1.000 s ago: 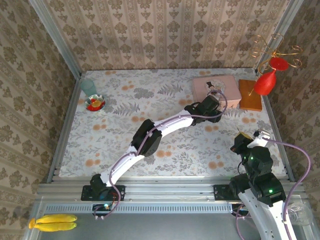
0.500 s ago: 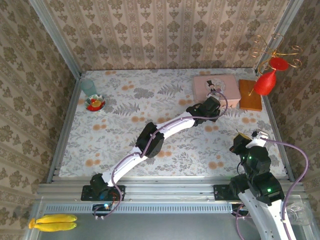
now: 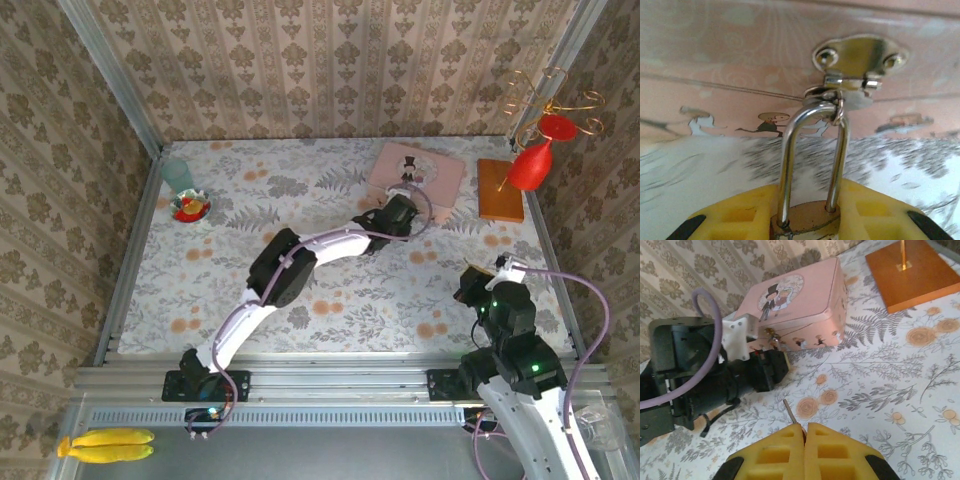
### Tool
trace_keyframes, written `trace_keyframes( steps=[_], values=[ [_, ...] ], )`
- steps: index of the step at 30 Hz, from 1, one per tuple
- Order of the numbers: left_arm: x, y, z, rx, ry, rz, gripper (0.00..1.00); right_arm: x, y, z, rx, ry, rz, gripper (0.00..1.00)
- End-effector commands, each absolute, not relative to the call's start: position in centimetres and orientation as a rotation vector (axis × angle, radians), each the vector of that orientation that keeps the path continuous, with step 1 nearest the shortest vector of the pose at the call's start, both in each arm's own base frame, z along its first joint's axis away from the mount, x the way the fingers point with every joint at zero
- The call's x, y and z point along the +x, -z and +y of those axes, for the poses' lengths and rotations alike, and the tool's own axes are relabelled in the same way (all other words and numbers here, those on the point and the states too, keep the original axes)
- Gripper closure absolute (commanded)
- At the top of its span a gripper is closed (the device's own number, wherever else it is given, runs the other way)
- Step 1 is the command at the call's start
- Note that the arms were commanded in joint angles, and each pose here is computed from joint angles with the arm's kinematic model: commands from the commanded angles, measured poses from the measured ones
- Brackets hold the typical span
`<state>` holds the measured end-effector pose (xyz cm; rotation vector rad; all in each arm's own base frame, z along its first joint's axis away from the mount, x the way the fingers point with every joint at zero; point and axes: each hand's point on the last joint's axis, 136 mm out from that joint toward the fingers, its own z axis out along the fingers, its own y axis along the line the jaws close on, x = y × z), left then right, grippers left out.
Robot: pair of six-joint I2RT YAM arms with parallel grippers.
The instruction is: Unlock the padlock with the key
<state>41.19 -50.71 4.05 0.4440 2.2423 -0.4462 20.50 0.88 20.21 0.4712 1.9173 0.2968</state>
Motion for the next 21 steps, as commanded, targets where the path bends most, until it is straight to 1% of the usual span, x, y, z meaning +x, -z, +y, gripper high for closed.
trace_keyframes(
  steps=[1, 7, 13, 17, 21],
  values=[
    [42.8, -6.4, -46.6, 0.305, 0.424, 2.2, 0.86, 21.1, -21.3, 2.4, 0.464, -0.402, 1.932, 1.0],
    [40.8, -5.6, -39.5, 0.203, 0.415, 2.234, 0.87, 22.8, -19.8, 5.3, 0.487, -0.571, 2.027, 1.0],
    [37.6, -5.1, -32.1, 0.109, 0.383, 2.28, 0.87, 23.8, -18.7, 7.3, 0.503, -0.67, 2.108, 1.0],
    [34.7, -5.1, -29.1, 0.103, 0.349, 2.31, 0.88, 24.3, -18.4, 8.8, 0.47, -0.673, 2.151, 1.0],
    [31.6, -4.8, -28.0, 0.105, 0.362, 2.343, 0.88, 24.5, -18.2, 10.9, 0.405, -0.653, 2.19, 1.0]
  ],
)
